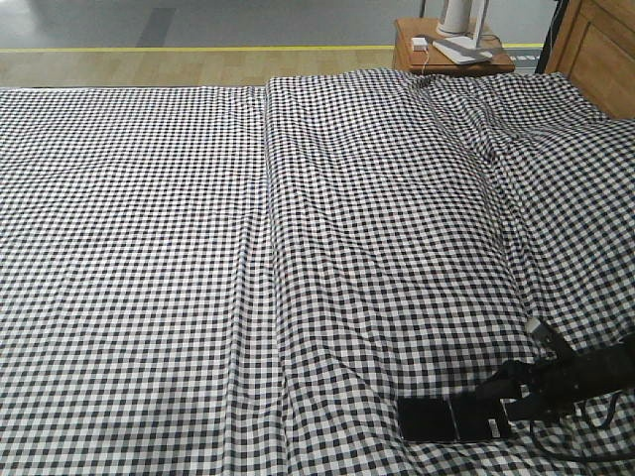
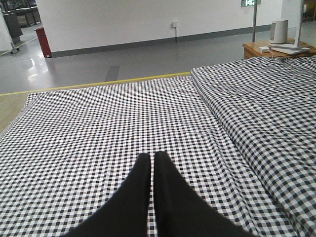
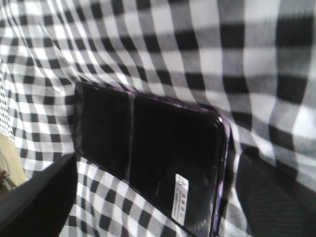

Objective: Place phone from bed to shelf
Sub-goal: 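Lower the right gripper toward the black phone on the bed, then close the right gripper on the black phone's edge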

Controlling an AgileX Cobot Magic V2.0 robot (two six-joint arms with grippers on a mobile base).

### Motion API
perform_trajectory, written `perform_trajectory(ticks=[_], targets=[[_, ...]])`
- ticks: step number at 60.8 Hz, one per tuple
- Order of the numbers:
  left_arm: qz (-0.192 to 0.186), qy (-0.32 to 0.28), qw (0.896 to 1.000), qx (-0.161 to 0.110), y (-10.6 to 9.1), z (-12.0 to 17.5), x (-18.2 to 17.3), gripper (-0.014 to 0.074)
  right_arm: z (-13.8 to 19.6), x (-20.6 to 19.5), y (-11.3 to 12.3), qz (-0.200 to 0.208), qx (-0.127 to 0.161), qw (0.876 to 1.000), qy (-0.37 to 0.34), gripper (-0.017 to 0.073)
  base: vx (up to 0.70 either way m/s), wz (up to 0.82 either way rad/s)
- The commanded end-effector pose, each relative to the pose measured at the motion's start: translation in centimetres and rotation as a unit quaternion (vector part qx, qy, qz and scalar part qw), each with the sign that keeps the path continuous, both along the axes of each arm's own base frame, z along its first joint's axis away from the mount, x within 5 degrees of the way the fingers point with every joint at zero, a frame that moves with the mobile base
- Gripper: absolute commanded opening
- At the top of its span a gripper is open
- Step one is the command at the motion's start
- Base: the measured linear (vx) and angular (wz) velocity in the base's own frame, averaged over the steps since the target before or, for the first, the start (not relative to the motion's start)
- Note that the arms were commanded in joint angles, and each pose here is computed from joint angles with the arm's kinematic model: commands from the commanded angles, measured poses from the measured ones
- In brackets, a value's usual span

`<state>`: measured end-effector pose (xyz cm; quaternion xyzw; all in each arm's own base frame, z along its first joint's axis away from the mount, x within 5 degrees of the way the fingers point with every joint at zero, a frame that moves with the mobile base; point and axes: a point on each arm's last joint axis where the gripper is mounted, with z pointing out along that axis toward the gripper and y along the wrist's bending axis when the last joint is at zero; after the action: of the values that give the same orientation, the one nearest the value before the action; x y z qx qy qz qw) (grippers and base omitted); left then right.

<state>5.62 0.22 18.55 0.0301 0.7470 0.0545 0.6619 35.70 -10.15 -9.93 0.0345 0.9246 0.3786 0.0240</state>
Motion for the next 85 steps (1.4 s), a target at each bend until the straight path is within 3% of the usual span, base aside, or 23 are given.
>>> perform_trajectory(ticks=[1,25,42,53,67,72,85], targets=[[0.001,-0.054,0.999,-0.005,0.0,1.5,-0.1,0.0001,1.8,0.9,-0.2,0.004,0.020,1.000,-0.019,0.0607,0.00,0.00],[0.001,-0.054,0.999,-0.005,0.0,1.5,-0.1,0.0001,0.8,1.1,3.2,-0.006,0.122,0.992,-0.032,0.0594,0.00,0.00],[0.001,-0.054,0.999,-0.005,0.0,1.5,-0.1,0.0001,0.7,1.0,3.8,0.013,0.129,0.991,-0.035,0.0561,0.00,0.00],[0.001,-0.054,0.999,-0.005,0.0,1.5,-0.1,0.0001,1.1,0.9,3.8,0.022,0.149,0.988,-0.039,0.0383,0.00,0.00],[0.001,-0.054,0.999,-0.005,0.0,1.5,-0.1,0.0001,1.4,0.8,4.0,0.027,0.171,0.984,-0.036,-0.0016,0.00,0.00],[0.001,-0.054,0.999,-0.005,0.0,1.5,-0.1,0.0001,1.7,0.7,4.1,0.032,0.186,0.981,-0.036,-0.0012,0.00,0.00],[0.001,-0.054,0.999,-0.005,0.0,1.5,-0.1,0.0001,2.8,0.8,3.8,0.056,0.172,0.983,-0.038,-0.0009,0.00,0.00]])
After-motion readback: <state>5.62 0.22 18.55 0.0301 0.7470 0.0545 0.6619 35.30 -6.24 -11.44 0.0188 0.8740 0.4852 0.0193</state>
